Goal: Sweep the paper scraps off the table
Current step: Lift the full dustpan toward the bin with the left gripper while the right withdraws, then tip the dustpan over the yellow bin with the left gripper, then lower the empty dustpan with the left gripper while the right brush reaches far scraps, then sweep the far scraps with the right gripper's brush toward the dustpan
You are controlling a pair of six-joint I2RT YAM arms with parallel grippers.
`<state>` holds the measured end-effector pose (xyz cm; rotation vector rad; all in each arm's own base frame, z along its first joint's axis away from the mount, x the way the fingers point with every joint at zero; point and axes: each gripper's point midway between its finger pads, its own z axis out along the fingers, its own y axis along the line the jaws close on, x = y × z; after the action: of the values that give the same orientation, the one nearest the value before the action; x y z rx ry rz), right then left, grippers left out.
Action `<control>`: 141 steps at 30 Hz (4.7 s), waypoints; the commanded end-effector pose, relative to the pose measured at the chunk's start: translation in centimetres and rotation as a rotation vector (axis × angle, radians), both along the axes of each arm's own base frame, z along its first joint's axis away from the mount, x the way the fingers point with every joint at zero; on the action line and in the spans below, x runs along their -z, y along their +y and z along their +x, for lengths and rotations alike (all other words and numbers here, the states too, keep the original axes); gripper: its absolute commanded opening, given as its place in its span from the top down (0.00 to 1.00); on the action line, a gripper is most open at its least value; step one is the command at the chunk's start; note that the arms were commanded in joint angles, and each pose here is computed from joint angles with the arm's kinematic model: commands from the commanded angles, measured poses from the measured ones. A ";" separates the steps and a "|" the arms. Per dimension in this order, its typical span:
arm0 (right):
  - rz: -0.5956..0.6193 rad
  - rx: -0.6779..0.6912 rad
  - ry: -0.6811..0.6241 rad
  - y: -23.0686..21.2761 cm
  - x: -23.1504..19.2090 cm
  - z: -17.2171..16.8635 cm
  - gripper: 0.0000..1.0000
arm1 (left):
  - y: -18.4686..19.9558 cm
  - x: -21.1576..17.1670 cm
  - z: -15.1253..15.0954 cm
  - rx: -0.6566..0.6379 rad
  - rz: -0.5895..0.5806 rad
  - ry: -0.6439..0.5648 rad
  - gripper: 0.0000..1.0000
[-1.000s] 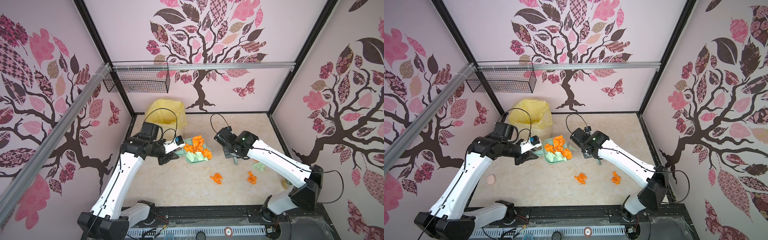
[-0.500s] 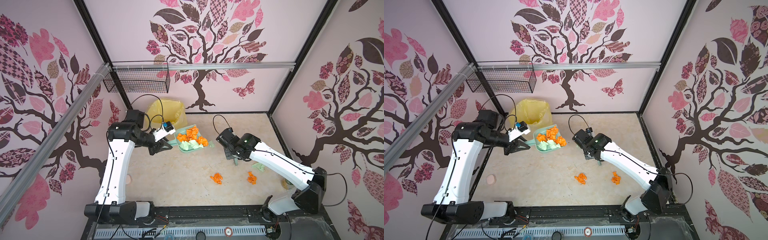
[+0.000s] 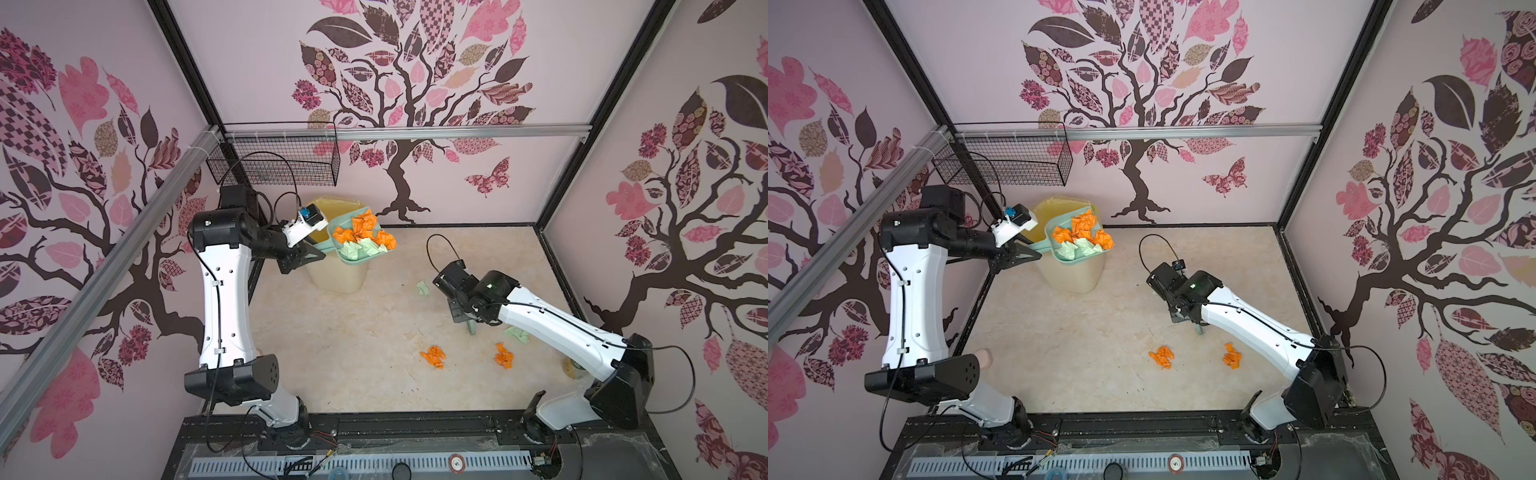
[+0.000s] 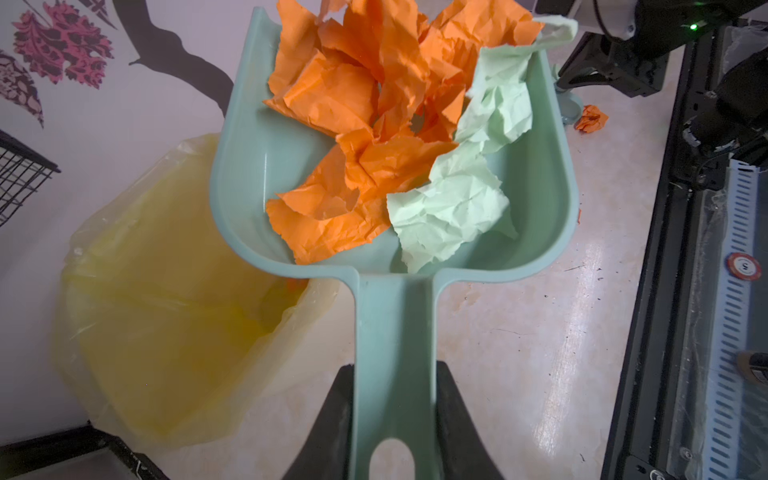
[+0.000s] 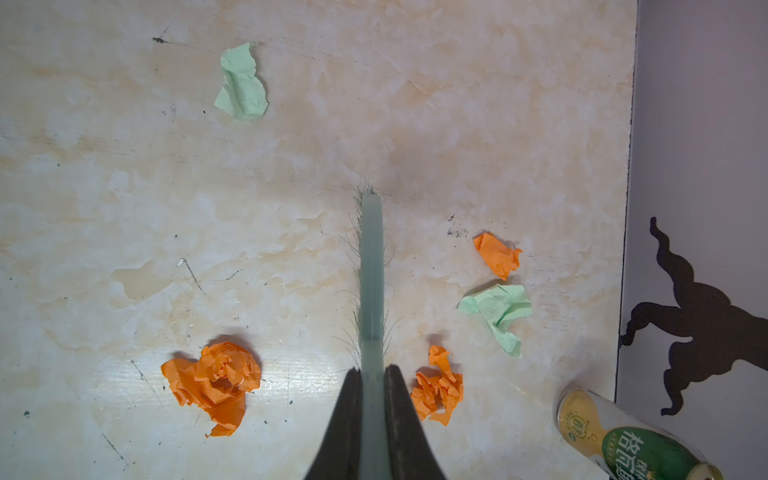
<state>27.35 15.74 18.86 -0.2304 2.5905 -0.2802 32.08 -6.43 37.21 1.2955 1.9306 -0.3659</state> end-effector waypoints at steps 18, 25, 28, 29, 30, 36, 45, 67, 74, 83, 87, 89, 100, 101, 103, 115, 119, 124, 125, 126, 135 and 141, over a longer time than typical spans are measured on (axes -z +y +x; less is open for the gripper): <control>0.029 -0.011 -0.002 0.1 0.2 0.0 1.00 | 8.6 4.3 8.4 -0.179 0.011 0.139 1.00; 0.031 -0.013 0.007 0.6 0.7 0.3 1.00 | 11.5 5.3 9.9 -0.193 0.250 0.064 1.00; 0.036 -0.017 0.011 0.8 0.9 0.4 1.00 | 12.4 5.1 10.3 -0.181 0.389 0.012 1.00; 0.036 -0.018 0.014 0.9 1.0 0.4 1.00 | 12.5 5.0 10.4 -0.173 0.425 -0.002 1.00; 0.037 -0.019 0.014 1.0 1.0 0.4 1.00 | 12.4 4.8 10.4 -0.163 0.459 -0.013 1.00; 0.042 -0.020 0.013 1.1 1.0 0.5 1.00 | 11.3 3.1 11.2 -0.124 0.636 -0.136 1.00; 0.038 -0.023 0.006 0.6 0.8 0.1 1.00 | 10.4 0.5 12.4 -0.064 0.966 -0.360 1.00; 0.009 -0.065 -0.026 1.0 0.3 1.1 1.00 | 9.4 -9.0 9.1 -0.218 0.774 -0.562 1.00; -0.240 -0.367 -0.174 3.3 -2.0 6.3 1.00 | 5.9 -8.6 1.8 -0.169 0.552 -0.527 1.00; -0.404 -0.653 -0.433 9.0 -5.0 15.9 1.00 | 2.2 5.0 -7.0 -0.059 0.375 -0.210 1.00; -0.507 -0.680 -0.399 9.3 -2.6 19.9 1.00 | 1.5 10.7 -9.8 -0.040 0.336 -0.098 1.00; -0.571 -0.722 -0.368 9.8 -0.7 21.1 1.00 | 1.3 12.8 -10.8 -0.041 0.317 -0.056 1.00; -0.622 -1.024 -0.220 11.2 6.6 15.8 1.00 | -0.3 19.6 -11.4 -0.002 0.249 0.098 1.00; -0.613 -1.059 -0.209 11.4 6.9 14.7 1.00 | -0.3 19.9 -11.2 0.000 0.244 0.107 1.00; -0.588 -1.117 -0.165 11.4 7.6 12.3 1.00 | -0.5 20.5 -10.8 0.006 0.236 0.127 1.00; -0.590 -1.212 -0.015 9.5 6.9 -1.3 1.00 | -0.9 22.6 -8.8 0.022 0.212 0.194 1.00; -0.544 -1.201 0.020 8.9 5.3 -5.1 1.00 | -1.0 23.2 -8.3 0.025 0.213 0.206 1.00; -0.539 -1.072 -0.073 7.8 1.0 -5.3 1.00 | -1.4 23.7 -8.2 0.037 0.211 0.225 1.00; -0.563 -1.028 -0.113 7.4 0.0 -4.6 1.00 | -1.5 23.9 -8.2 0.041 0.215 0.227 1.00; -0.595 -0.966 -0.152 6.7 -1.1 -3.6 1.00 | -1.7 24.1 -8.4 0.047 0.223 0.229 1.00; -0.611 -0.036 0.059 -11.5 -1.0 5.8 1.00 | -4.2 27.0 -10.9 0.131 0.266 0.270 1.00; -0.539 0.124 0.140 -16.3 4.8 4.6 1.00 | -6.0 29.9 -12.5 0.152 0.282 0.307 1.00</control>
<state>32.73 0.07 15.49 -0.4028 2.5808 -1.0600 19.51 -11.87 8.19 1.6975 2.1901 -0.4051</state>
